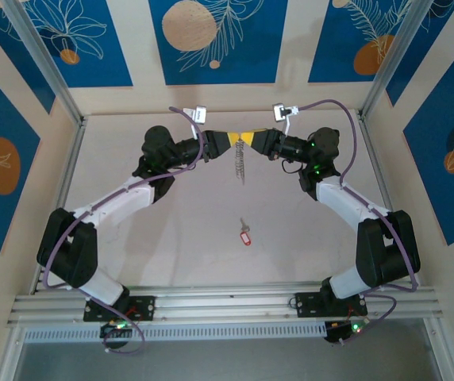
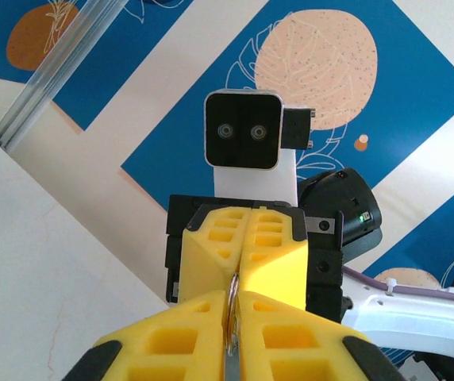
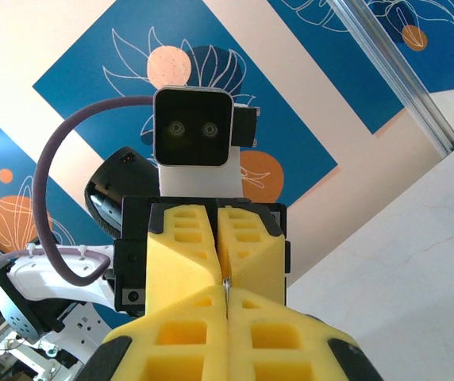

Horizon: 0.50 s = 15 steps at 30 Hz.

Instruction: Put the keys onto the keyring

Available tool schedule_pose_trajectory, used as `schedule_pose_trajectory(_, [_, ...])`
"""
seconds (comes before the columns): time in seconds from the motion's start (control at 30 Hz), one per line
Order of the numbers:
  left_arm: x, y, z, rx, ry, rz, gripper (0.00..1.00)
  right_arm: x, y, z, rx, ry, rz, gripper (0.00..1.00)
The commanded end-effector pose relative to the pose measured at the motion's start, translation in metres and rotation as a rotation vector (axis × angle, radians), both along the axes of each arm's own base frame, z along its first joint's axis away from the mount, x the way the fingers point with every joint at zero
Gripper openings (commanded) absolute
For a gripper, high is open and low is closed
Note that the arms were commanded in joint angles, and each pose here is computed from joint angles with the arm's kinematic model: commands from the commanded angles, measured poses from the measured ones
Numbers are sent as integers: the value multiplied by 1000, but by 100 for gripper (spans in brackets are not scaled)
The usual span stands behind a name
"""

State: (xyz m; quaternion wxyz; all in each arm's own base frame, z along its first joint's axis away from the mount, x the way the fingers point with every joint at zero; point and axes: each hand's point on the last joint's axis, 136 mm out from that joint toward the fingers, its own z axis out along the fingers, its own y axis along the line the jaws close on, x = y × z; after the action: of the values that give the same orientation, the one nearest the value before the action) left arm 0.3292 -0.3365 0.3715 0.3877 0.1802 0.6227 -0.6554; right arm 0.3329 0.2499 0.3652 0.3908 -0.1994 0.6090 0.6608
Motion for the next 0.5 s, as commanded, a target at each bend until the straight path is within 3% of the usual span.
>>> schedule_pose_trajectory(0.0, [-16,-4,17,-29,-78,-75,12,1,-1,0,3,-11,-29,0])
schedule_pose_trajectory(0.33, [-17,-10,13,-31,-75,-110,13,3,0,-6,-1,0,-34,0])
schedule_pose_trajectory(0.47, [-16,-10,13,-34,-75,-113,5,1,1,-6,-3,2,-29,0])
